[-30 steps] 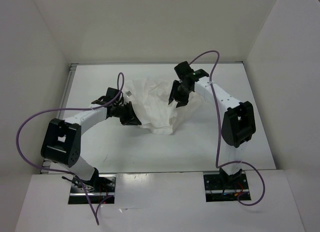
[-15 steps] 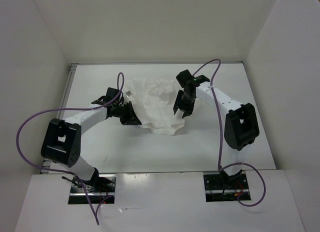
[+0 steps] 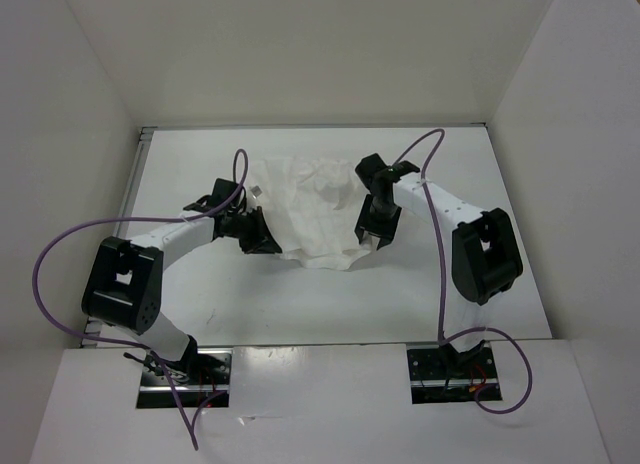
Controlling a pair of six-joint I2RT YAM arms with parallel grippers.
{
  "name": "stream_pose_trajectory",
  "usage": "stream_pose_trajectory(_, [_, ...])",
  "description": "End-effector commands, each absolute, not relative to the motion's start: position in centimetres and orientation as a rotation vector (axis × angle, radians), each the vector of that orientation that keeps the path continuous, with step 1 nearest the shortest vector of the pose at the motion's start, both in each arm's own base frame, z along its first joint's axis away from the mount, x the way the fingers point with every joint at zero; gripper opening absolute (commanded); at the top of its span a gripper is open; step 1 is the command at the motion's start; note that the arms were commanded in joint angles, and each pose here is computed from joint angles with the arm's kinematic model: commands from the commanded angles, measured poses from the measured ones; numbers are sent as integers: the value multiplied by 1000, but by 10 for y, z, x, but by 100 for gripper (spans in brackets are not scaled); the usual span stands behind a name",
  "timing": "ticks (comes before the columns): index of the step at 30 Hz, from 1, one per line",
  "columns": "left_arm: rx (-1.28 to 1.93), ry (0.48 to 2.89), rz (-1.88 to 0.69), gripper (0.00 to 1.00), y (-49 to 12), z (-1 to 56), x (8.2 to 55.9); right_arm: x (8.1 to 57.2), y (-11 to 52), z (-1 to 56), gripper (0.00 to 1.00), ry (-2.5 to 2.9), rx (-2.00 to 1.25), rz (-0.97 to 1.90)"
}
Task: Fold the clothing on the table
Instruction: Flatten the skirt out
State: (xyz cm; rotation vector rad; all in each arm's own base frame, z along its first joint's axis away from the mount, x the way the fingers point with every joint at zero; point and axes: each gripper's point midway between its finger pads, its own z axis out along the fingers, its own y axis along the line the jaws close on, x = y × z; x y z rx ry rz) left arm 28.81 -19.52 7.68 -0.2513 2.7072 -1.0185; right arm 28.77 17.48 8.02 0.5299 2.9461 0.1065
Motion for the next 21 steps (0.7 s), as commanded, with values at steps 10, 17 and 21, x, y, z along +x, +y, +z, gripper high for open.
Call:
stream_pose_trajectory(10, [-264, 2675, -997, 0, -193, 83, 287, 330, 184, 109, 0, 2804, 474, 164])
stream_pose_trajectory(17, [-352, 2538, -953, 0, -179, 116, 339, 379, 152, 226, 0, 2455, 468, 440])
stream_pose_trajectory(21, [-268, 2410, -1027, 0, -191, 168, 405, 434, 130, 268, 0, 2306, 449, 416])
